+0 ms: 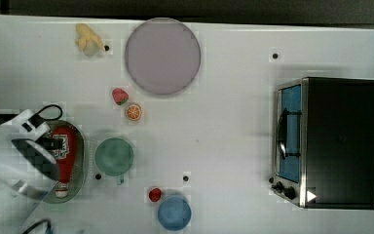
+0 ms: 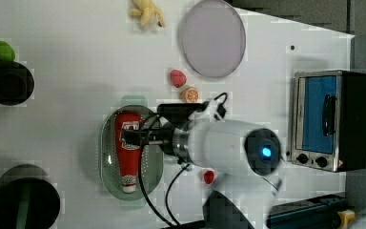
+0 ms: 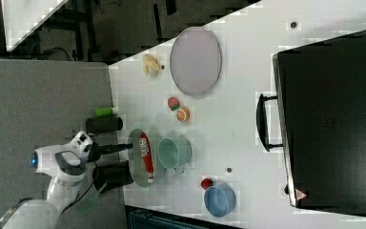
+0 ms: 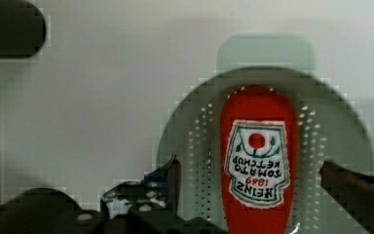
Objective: Pick ketchup from strainer and place it on the table
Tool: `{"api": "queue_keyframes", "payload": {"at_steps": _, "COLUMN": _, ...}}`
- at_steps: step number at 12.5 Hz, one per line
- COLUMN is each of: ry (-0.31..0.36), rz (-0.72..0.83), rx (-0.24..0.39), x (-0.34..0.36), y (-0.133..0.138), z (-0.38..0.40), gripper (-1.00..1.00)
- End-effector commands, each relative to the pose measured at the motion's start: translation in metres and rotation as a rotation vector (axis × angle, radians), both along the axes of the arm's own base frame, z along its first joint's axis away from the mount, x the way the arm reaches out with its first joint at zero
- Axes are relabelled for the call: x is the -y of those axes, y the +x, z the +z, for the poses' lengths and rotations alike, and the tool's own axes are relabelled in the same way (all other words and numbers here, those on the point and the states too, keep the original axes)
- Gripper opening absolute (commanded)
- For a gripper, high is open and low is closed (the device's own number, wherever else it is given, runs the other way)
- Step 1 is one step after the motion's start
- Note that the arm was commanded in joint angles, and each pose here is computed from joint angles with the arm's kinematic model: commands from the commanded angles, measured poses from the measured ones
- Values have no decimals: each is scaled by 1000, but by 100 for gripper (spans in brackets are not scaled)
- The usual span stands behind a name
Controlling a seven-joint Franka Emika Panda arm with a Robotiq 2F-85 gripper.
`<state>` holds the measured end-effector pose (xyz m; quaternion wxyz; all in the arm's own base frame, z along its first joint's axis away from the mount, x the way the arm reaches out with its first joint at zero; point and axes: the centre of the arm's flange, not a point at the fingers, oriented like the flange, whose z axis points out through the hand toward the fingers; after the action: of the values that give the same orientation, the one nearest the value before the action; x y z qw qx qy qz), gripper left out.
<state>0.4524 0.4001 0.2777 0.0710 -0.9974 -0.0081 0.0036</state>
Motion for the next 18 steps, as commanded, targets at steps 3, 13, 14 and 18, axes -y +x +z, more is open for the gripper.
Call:
{"api": "queue_keyframes", "payload": {"at_steps": 3, "ry": -17, "rz": -68, "rx": -26, "x": 2, "y": -11, "z": -70, "gripper": 100}}
{"api": "queue_keyframes", "payload": {"at_steps": 13, "ry": -2, "rz": -107, "rx": -25, "x": -3, "y": -12, "z": -99, "gripper": 18}}
{"api": "queue_keyframes", "payload": {"at_steps": 14, "ry": -6, "rz": -103, "rx": -20, "x": -5, "y": -18, "z": -85, "gripper": 18}}
{"api": "queue_keyframes", "payload": {"at_steps": 18, "ry": 12, "rz": -228, "rx": -29, "x": -2, "y": -21, "z": 4, "gripper": 18}}
